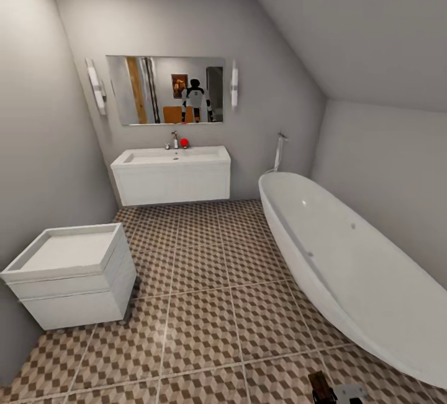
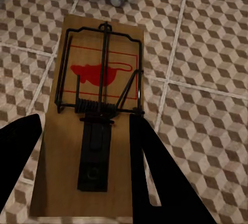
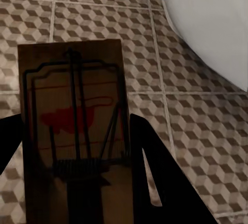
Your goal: Take the four mousetraps from the cabinet in the bathroom and place them on the bathroom floor. Make sure all four end up on the same floor surface, and ensure that at least two of them are either under or directly next to the same bathroom sink.
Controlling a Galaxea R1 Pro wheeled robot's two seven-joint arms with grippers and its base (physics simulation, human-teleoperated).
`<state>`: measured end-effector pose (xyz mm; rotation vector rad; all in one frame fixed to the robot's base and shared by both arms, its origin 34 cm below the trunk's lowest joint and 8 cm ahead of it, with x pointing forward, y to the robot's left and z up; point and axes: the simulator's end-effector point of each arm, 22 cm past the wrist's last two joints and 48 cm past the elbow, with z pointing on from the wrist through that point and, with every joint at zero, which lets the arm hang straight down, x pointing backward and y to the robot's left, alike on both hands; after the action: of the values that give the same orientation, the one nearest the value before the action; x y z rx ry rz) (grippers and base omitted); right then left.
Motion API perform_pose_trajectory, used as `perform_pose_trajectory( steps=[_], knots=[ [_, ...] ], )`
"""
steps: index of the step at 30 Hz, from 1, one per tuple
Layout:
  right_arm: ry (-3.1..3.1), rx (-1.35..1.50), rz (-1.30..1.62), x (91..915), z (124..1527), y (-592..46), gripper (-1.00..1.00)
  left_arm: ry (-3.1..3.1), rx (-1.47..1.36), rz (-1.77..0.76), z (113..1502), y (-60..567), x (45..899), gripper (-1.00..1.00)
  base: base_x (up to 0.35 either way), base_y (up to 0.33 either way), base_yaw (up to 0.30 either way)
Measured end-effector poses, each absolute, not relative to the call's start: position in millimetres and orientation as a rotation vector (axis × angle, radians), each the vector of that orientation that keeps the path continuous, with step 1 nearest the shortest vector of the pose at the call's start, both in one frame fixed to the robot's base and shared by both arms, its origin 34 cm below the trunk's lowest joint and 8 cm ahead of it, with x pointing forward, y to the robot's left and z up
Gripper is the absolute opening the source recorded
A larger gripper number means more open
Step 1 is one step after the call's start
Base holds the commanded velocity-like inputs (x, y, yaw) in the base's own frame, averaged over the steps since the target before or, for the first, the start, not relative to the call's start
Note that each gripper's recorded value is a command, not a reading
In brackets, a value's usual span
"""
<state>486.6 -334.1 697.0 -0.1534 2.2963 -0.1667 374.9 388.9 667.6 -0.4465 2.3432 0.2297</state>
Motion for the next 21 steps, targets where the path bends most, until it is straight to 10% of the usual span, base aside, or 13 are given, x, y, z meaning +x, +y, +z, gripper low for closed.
perform_pose_trajectory(
  steps=[21],
  knots=[
    [2.296, -0.157, -0.160, 486.3, 696.8, -332.9, -1.00, 2.344, -0.447, 0.229, 667.4, 388.0, 374.9, -1.00, 0.326, 0.000, 0.101]
  ],
)
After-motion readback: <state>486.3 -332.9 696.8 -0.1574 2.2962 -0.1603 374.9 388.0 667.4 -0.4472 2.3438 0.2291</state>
